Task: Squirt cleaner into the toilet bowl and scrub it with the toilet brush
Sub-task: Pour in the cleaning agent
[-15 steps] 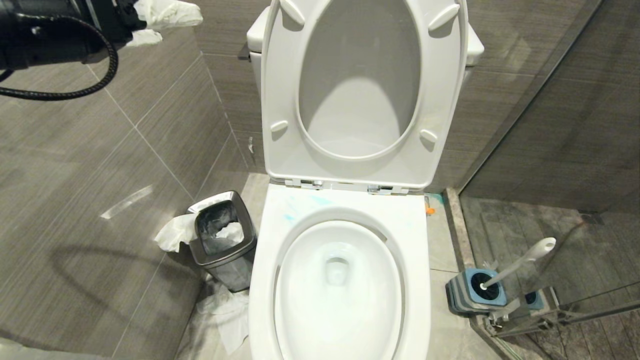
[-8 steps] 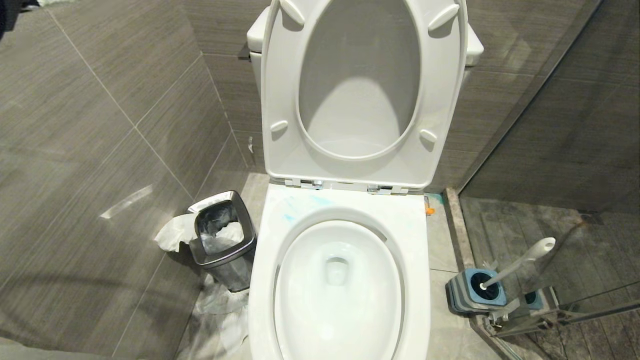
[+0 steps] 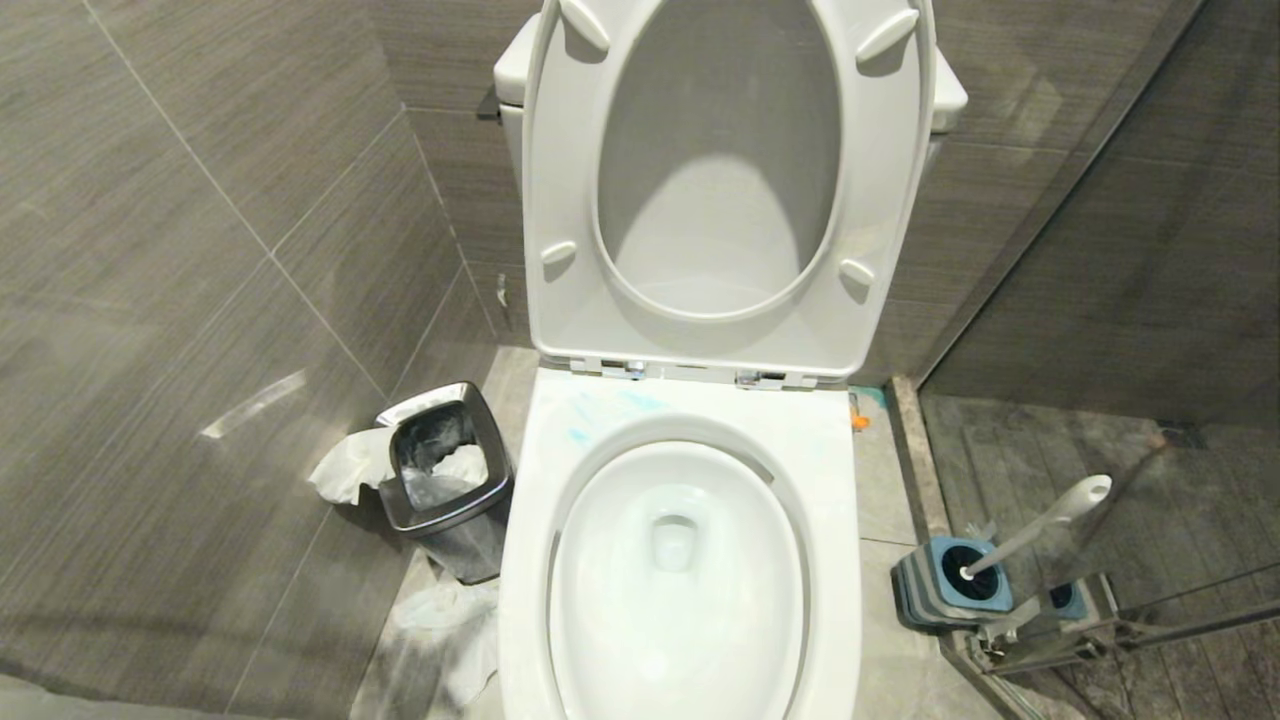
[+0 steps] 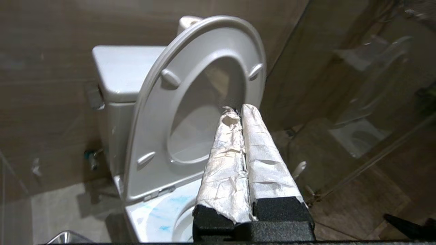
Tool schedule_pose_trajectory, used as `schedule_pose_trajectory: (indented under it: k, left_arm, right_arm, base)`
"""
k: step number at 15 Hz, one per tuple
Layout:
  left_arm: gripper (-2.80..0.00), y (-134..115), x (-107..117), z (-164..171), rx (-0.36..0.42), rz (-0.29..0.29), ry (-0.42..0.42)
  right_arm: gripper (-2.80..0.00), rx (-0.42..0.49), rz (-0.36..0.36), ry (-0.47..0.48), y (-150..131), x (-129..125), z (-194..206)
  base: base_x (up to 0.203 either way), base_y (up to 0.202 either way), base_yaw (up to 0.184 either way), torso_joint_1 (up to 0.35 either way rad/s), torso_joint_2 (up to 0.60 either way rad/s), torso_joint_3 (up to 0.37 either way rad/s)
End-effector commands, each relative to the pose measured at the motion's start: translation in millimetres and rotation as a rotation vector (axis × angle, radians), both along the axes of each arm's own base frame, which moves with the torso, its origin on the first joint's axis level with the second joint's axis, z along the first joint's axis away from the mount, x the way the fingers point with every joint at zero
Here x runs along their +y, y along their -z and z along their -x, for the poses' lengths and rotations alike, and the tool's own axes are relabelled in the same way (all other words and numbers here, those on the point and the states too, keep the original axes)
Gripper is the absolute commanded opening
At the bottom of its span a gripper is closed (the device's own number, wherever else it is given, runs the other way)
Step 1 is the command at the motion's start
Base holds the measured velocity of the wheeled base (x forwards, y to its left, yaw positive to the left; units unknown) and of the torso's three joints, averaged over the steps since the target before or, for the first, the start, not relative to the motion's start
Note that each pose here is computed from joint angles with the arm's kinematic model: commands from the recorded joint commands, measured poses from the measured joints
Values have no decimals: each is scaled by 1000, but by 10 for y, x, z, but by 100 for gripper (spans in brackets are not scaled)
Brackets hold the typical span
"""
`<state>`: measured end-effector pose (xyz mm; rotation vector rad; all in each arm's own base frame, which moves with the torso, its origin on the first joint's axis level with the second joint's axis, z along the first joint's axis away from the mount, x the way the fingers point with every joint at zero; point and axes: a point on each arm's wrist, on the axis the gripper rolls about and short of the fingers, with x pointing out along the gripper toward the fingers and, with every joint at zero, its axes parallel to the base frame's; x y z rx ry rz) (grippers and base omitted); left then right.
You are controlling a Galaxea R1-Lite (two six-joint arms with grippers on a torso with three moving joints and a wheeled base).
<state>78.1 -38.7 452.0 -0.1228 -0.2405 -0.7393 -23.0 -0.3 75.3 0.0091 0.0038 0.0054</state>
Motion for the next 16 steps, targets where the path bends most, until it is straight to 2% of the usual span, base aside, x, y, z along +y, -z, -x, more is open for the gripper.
schedule_pose_trajectory:
  k: [1, 4, 7, 11, 16]
  left_arm:
    - [-280, -58, 165, 443, -91, 37, 17]
    - [-280, -16, 320, 823, -161, 59, -4]
    - [-280, 194, 425, 1204, -208, 28, -125]
    - [-280, 587, 422, 1598, -218, 8, -262]
    - [-280, 983, 377, 1923, -260, -6, -360]
  right_arm:
    - [-280, 1, 0, 1, 1, 0, 0]
    - [-280, 1, 0, -1, 1, 0, 0]
    - [-280, 1, 0, -1, 1, 0, 0]
    - [-280, 1, 0, -1, 1, 0, 0]
    - [-280, 1, 0, -1, 1, 0, 0]
  base:
    - [0, 0, 0, 0, 0, 0]
    - [0, 0, 0, 0, 0, 0]
    - [0, 0, 0, 0, 0, 0]
    - [0, 0, 0, 0, 0, 0]
    - [0, 0, 0, 0, 0, 0]
